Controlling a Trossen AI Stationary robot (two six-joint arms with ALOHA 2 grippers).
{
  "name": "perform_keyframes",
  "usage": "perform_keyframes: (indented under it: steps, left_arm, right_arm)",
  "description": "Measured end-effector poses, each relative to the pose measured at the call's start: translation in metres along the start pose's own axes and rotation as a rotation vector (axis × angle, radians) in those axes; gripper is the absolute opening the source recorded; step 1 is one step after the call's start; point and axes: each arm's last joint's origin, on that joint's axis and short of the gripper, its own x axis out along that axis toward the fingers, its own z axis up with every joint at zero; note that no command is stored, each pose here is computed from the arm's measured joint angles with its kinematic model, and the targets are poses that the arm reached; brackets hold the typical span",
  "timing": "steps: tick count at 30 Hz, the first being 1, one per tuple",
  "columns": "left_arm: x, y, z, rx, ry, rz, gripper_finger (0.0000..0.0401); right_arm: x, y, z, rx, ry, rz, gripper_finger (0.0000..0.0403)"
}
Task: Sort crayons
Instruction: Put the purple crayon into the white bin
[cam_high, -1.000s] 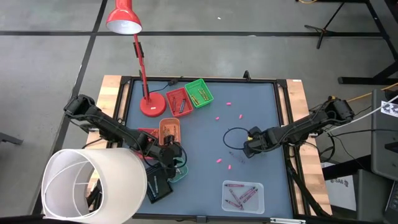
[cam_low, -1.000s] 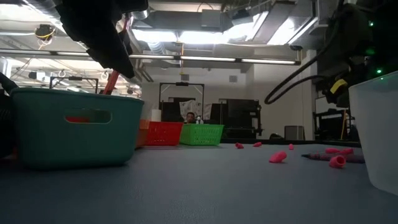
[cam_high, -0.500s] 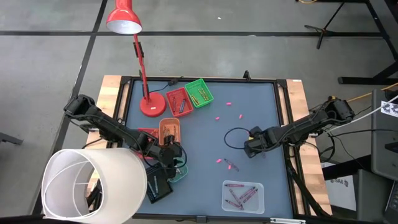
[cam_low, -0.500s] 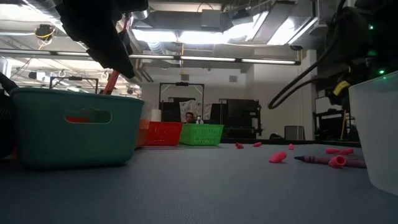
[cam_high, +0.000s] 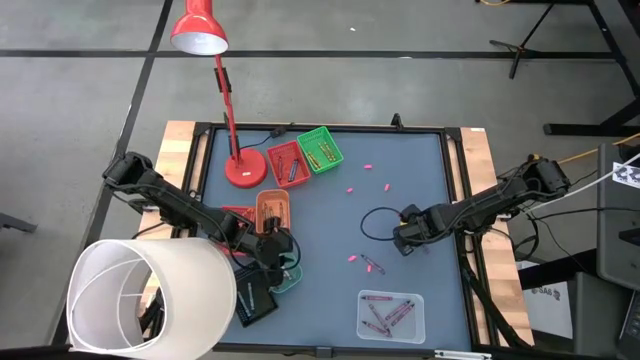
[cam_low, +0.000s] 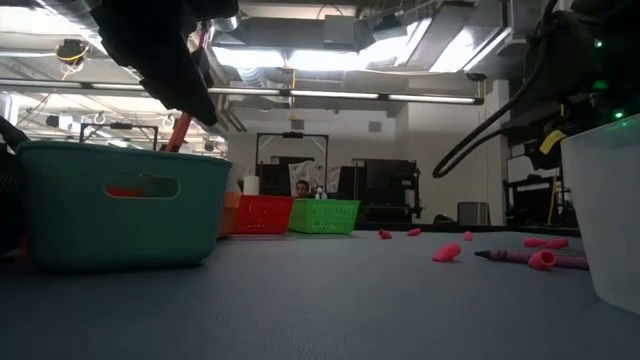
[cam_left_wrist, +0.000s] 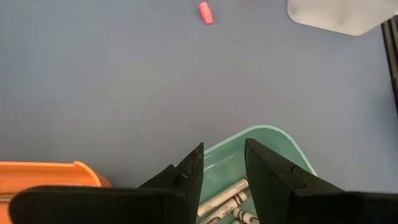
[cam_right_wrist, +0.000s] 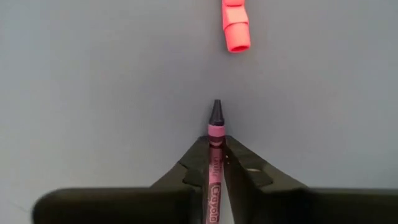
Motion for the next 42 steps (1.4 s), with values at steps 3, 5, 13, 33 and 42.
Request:
perform_keyframes:
  steps: [3, 5, 13, 33, 42]
  left_arm:
    - [0.0, 0.001, 0.001, 0.0, -0.018, 0.032, 0.01]
    - [0.0, 0.002, 0.001, 0.0, -0.03, 0.053, 0.01]
    - [-0.001, 0.001, 0.008, 0.006, -0.128, 0.106, 0.01]
    - [-0.11, 0.064, 0.034, 0.079, -0.34, 0.197, 0.01]
    - [-0.133, 0.086, -0.03, 0.025, -0.458, 0.186, 0.01]
  right_arm:
    - [0.0, 0.0, 0.0, -0.02, -0.002, 0.002, 0.0028]
    - [0.0, 0.0, 0.0, -0.025, -0.002, 0.003, 0.0022]
    - [0.0, 0.0, 0.0, -0.053, -0.004, 0.005, 0.0018]
    - [-0.041, 0.033, 0.015, -0.167, -0.073, 0.181, 0.0017]
    - [-0.081, 0.055, 0.025, -0.26, -0.143, 0.332, 0.0017]
